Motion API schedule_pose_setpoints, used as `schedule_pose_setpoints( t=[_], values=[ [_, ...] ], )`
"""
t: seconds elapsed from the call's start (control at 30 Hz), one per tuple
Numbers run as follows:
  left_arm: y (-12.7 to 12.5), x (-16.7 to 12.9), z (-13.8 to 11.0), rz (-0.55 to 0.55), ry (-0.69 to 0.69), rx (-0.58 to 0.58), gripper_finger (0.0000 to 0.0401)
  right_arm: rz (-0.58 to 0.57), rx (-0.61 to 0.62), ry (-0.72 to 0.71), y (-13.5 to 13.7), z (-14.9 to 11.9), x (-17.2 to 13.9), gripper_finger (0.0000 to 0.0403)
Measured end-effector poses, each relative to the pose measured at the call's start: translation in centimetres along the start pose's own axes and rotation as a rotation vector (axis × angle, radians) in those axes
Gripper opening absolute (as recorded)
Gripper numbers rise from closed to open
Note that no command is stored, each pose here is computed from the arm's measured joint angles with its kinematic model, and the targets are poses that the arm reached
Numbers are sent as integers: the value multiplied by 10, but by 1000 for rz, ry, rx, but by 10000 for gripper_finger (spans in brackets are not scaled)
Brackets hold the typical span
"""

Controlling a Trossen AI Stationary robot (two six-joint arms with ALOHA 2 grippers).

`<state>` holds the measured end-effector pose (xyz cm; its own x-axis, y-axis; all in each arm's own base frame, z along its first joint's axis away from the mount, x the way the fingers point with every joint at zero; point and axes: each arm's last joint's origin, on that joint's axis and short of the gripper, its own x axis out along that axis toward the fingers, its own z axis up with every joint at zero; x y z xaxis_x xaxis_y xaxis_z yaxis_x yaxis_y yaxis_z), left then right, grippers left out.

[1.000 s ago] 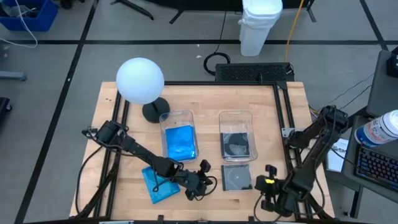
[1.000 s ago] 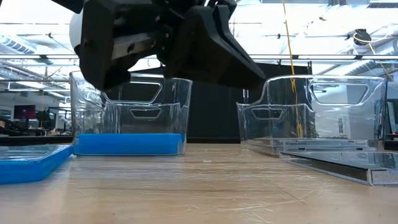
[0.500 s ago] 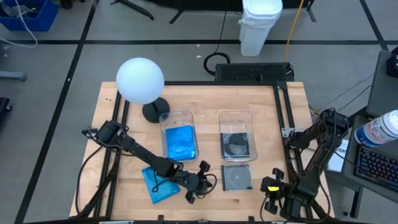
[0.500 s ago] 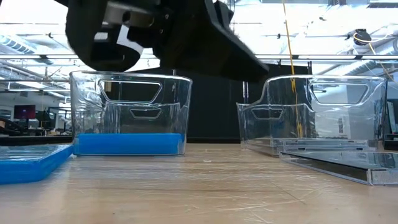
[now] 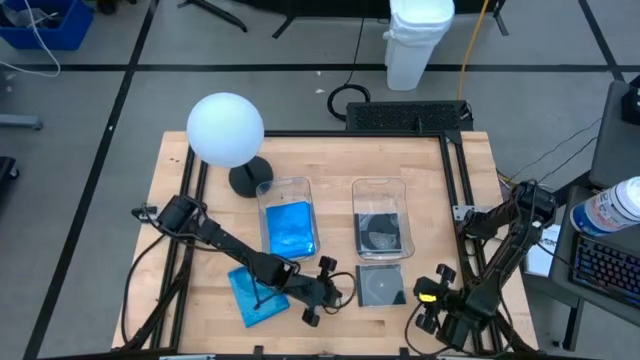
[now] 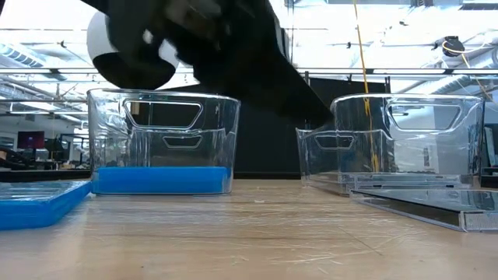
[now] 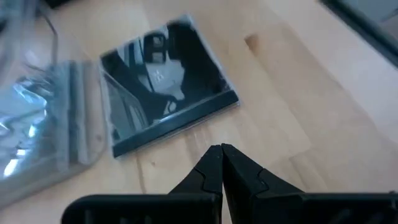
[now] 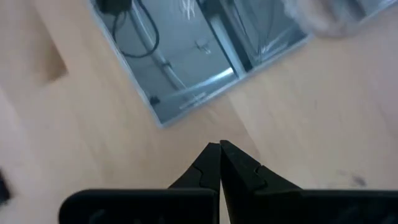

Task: Pick & place jewel cases by type
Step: Put the black CD case into the right transparent bin

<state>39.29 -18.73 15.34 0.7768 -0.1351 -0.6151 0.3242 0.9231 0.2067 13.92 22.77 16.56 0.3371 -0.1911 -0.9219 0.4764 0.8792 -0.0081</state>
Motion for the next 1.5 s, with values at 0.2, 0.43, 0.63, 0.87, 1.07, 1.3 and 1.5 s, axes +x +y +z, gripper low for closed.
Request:
schedule_pose_setpoints(
  t=[0.2,0.43,0.63,0.87,1.07,1.3,1.5],
  values=[
    [-8,31,-4,-25,89,18,10,-51,13,95,6,-2,19,0],
    [6,45,8,-51,125,19,10,-79,17,136,9,-4,30,0],
    [28,49,-4,-44,205,-46,10,-85,14,77,9,-2,32,0],
    [38,50,-7,-64,230,-106,10,-73,-2,31,8,3,38,0],
    [38,50,-7,-65,228,-105,10,-25,28,72,2,10,53,0],
    [30,49,-4,-137,205,-132,10,43,26,46,8,14,57,0],
    [12,47,0,-171,181,-60,10,143,11,27,18,23,61,0]
  ],
)
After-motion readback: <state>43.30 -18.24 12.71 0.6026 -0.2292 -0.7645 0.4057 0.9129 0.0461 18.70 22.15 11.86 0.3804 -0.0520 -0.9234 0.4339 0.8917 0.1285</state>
